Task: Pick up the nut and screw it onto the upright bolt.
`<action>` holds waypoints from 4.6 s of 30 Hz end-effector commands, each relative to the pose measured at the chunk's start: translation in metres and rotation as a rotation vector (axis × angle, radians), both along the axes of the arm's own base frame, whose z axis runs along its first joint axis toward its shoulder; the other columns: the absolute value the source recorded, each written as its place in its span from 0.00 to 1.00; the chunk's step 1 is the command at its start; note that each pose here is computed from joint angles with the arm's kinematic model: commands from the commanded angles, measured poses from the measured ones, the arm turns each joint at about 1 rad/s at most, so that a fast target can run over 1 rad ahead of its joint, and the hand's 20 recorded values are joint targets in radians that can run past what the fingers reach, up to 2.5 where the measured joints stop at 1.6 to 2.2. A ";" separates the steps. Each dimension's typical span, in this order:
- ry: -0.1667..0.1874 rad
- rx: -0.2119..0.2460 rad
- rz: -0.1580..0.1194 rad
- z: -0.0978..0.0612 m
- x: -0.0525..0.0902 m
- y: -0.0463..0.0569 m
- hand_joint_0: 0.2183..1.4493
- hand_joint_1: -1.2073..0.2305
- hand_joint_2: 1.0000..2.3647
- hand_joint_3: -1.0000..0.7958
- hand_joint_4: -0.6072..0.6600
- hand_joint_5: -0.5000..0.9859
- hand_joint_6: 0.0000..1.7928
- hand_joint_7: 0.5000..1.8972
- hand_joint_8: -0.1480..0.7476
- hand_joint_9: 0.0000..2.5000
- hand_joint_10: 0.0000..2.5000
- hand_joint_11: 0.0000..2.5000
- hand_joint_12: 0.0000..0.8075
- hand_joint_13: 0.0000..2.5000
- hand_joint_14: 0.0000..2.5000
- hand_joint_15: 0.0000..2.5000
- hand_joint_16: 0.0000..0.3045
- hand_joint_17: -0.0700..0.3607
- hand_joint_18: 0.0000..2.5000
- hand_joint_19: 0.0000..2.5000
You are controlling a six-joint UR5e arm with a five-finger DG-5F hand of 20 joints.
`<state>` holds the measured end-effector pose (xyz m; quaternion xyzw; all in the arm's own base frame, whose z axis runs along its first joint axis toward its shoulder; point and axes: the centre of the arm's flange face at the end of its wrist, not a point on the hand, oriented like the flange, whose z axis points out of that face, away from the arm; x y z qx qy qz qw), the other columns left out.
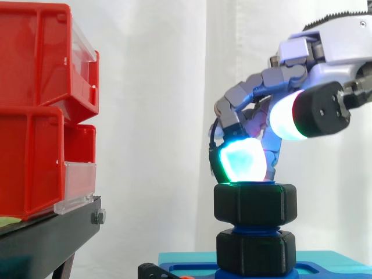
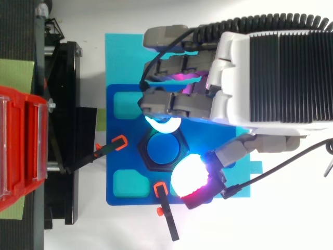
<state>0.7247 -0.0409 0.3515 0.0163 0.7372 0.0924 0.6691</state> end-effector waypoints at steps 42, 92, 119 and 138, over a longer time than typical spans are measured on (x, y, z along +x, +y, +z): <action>-0.007 -0.001 0.012 -0.008 0.001 0.016 0.22 0.66 0.00 0.28 0.64 0.24 0.28 0.10 0.41 0.22 0.00 0.00 0.37 0.08 0.00 0.00 0.11 0.34 0.00 0.00; -0.012 0.001 -0.002 -0.008 0.001 0.006 0.26 0.62 0.00 0.28 0.58 0.36 0.28 0.49 0.43 0.38 0.00 0.00 0.28 0.21 0.00 0.00 0.07 0.27 0.05 0.00; -0.020 0.002 -0.019 -0.008 0.001 -0.007 0.27 0.57 0.00 0.28 0.49 0.40 0.28 0.60 0.35 0.54 0.00 0.00 0.20 0.32 0.00 0.00 0.04 0.22 0.20 0.00; -0.026 0.003 -0.026 -0.006 0.000 -0.025 0.24 0.62 0.00 0.28 0.66 0.30 0.28 0.33 0.45 0.47 0.00 0.00 0.27 0.27 0.00 0.00 0.07 0.27 0.13 0.00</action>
